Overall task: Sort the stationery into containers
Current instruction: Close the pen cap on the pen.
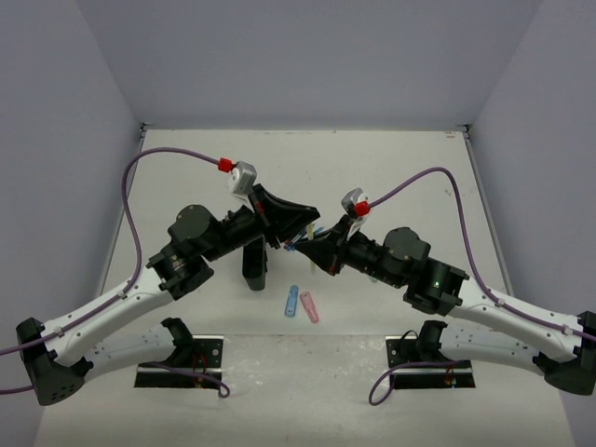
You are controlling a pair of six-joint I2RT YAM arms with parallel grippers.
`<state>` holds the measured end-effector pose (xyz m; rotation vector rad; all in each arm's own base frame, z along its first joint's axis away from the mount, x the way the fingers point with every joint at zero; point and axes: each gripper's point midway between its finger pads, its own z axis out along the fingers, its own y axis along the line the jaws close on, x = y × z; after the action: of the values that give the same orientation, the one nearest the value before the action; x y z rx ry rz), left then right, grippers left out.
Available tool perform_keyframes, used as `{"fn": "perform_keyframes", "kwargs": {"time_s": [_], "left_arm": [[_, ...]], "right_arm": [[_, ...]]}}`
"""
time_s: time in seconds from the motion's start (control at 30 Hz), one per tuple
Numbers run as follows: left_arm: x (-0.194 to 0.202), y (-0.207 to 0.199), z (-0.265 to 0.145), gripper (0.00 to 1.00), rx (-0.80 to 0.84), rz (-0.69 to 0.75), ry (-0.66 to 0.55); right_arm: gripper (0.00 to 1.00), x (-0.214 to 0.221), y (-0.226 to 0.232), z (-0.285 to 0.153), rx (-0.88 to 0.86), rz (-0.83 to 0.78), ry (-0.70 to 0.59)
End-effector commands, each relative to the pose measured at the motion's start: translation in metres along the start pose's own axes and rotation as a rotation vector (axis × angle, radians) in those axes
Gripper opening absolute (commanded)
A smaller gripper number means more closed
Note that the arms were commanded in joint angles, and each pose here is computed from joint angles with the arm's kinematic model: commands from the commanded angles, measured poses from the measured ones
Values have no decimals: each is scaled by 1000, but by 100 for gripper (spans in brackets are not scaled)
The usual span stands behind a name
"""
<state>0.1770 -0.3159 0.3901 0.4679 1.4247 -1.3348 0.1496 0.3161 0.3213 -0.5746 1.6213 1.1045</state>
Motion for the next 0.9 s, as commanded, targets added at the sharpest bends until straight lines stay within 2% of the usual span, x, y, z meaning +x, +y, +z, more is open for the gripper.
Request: {"fn": "perform_keyframes", "kwargs": {"time_s": [0.0,0.37,0.5,0.77,0.87], "left_arm": [[30,8,-3,0,5,-25,79],[112,17,-25,0,62,-184,248],[144,17,-37,0,94,-236,294],[170,15,-43,0,86,-261,359],[163,31,-42,0,-15,-208,337]], "right_arm": [[0,-49,9,-9,-12,-43,-150],[0,-139,-15,-15,68,-108,-306],[0,-167,-5,-8,33,-121,-321],[0,-177,-12,14,46,-121,-302],[0,-164,-12,16,22,-134,-267]]}}
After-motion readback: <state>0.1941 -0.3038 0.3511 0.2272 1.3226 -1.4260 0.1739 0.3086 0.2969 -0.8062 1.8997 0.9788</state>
